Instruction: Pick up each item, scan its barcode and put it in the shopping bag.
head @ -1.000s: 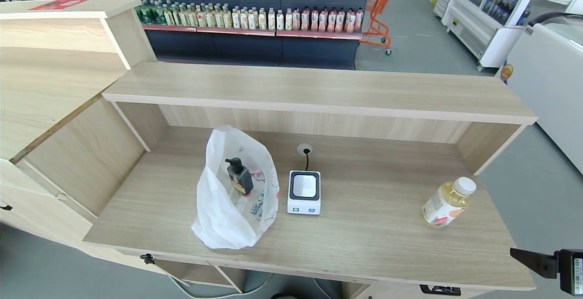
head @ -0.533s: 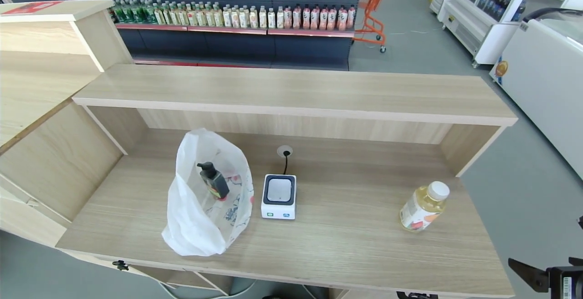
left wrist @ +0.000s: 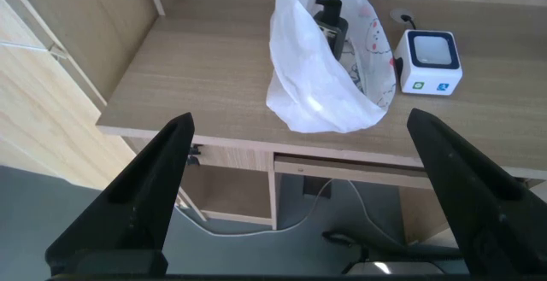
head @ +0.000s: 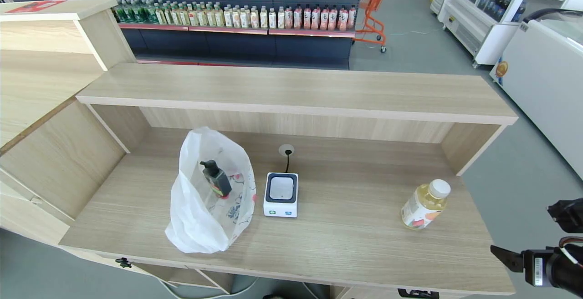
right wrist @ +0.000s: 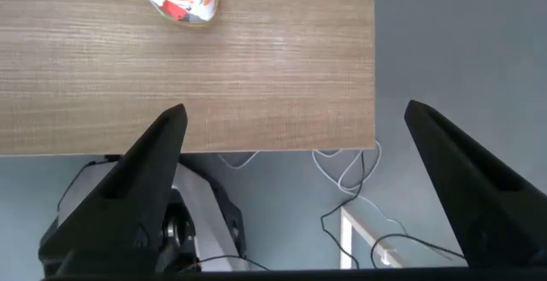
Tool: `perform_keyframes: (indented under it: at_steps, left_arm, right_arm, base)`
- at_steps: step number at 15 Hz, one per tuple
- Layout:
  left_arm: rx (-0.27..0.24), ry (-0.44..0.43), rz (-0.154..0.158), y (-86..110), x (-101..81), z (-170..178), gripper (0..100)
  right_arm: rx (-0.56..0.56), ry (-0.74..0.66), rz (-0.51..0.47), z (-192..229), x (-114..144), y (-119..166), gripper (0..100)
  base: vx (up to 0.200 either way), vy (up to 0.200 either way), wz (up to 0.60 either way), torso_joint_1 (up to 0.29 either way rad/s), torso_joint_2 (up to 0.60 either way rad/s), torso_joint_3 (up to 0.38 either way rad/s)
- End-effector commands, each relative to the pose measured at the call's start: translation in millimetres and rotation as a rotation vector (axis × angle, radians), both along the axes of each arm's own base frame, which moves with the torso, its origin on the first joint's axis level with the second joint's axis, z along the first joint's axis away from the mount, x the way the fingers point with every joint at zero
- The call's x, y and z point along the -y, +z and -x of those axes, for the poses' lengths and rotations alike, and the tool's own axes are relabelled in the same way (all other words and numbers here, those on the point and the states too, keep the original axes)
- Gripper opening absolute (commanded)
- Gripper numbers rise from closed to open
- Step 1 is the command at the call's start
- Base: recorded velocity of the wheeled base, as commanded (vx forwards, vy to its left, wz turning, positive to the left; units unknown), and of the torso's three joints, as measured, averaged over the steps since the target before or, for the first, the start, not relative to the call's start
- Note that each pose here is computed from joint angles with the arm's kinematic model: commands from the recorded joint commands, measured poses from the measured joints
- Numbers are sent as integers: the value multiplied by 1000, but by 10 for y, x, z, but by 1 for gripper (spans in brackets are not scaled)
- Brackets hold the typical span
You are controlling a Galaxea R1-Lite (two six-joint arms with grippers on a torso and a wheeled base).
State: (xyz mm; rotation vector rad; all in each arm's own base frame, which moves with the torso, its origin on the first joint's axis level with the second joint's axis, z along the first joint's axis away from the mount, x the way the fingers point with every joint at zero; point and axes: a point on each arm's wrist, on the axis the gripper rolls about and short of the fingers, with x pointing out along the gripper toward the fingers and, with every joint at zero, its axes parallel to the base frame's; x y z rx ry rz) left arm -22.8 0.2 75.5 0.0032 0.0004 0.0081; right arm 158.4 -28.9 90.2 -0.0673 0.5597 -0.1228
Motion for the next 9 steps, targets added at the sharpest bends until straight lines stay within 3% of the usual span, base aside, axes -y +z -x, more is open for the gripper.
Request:
perform_keyframes:
  at_steps: [1, 9]
  left_arm:
    - [0, 0, 0, 0, 0, 0, 100]
    - [0, 0, 0, 0, 0, 0, 100]
  right_arm:
    - [-55, 64, -14, -268, -72, -244, 100]
    - [10, 172, -27, -769, -305, -648, 100]
  base:
    - [0, 0, 0, 0, 0, 0]
    - [0, 0, 0, 0, 0, 0]
